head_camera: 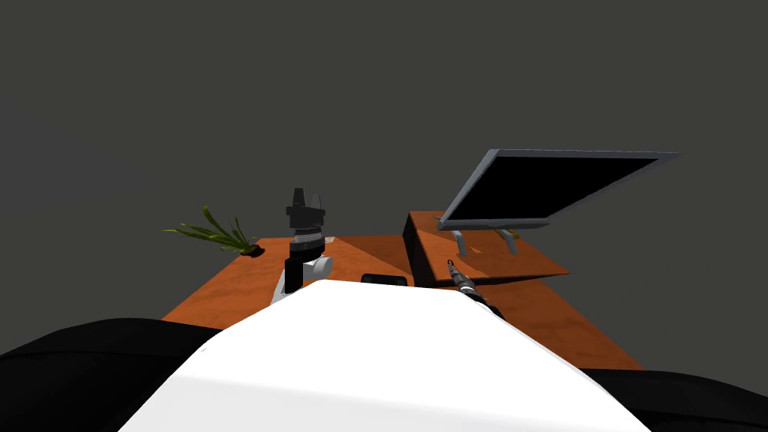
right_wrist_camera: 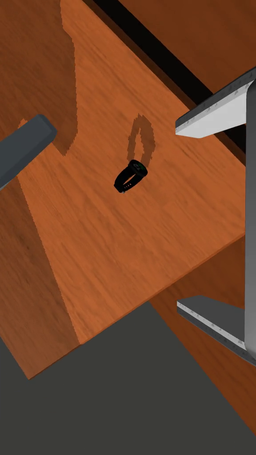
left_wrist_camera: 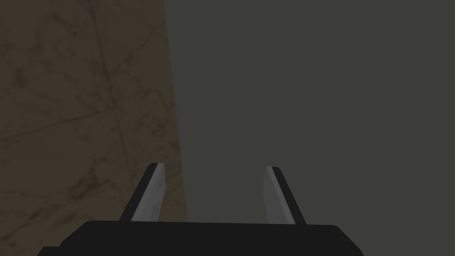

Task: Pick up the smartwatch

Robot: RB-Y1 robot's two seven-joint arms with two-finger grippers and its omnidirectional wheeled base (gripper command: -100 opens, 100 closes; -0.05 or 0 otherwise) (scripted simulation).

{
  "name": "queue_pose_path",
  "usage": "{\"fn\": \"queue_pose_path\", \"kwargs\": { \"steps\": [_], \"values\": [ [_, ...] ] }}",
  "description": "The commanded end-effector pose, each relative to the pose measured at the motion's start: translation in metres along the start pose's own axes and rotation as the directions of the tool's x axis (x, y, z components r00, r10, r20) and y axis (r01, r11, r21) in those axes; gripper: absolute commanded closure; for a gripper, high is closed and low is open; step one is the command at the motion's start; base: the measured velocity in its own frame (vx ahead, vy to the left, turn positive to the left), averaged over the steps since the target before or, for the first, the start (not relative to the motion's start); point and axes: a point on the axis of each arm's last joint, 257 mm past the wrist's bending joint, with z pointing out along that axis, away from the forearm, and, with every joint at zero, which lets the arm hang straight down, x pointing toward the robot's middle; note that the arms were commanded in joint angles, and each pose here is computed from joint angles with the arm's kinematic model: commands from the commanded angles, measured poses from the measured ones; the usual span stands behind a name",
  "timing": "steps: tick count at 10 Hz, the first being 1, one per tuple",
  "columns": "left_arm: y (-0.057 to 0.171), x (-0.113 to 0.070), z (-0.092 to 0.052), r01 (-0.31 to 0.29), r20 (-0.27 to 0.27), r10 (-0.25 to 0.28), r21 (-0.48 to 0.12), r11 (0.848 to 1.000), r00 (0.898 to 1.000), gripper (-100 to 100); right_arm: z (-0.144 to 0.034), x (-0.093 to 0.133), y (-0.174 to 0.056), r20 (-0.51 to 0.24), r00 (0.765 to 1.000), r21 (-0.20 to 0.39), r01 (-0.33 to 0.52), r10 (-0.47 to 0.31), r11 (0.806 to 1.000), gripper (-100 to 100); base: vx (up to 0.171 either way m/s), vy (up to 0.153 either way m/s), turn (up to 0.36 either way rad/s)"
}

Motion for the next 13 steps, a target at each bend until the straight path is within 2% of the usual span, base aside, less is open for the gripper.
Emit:
{"fn": "queue_pose_path", "kwargs": {
  "steps": [1,2,4,6,8,10,12,13],
  "values": [
    [0.0,0.0,0.0,0.0,0.0,0.0,0.0,1.0,1.0,0,-0.003,-0.017,0.011,0.045,0.996,-0.014,-0.082,0.083,0.997,-100,0.074,-0.037,0.121],
    [0.0,0.0,0.0,0.0,0.0,0.0,0.0,1.0,1.0,0,-0.006,-0.031,0.022,0.076,0.987,-0.032,-0.139,0.141,0.99,-100,0.099,-0.069,0.172],
    [0.0,0.0,0.0,0.0,0.0,0.0,0.0,1.0,1.0,0,-0.006,-0.031,0.022,0.075,0.986,-0.033,-0.148,0.15,0.988,-100,0.063,-0.048,0.033],
    [0.0,0.0,0.0,0.0,0.0,0.0,0.0,1.0,1.0,0,-0.012,-0.055,0.04,0.123,0.956,-0.076,-0.26,0.268,0.963,-100,0.084,-0.042,0.146],
    [0.0,0.0,0.0,0.0,0.0,0.0,0.0,1.0,1.0,0,-0.012,-0.055,0.04,0.123,0.956,-0.076,-0.26,0.268,0.963,-100,0.056,-0.058,0.016],
    [0.0,0.0,0.0,0.0,0.0,0.0,0.0,1.0,1.0,0,-0.02,-0.076,0.056,0.157,0.918,-0.12,-0.348,0.364,0.93,-100,0.057,-0.069,0.135],
    [0.0,0.0,0.0,0.0,0.0,0.0,0.0,1.0,1.0,0,-0.02,-0.076,0.056,0.16,0.927,-0.116,-0.324,0.34,0.939,-100,0.049,-0.059,0.012],
    [0.0,0.0,0.0,0.0,0.0,0.0,0.0,1.0,1.0,0,-0.02,-0.076,0.056,0.157,0.918,-0.12,-0.348,0.364,0.93,-100,0.0,0.0,0.0]
  ]
}}
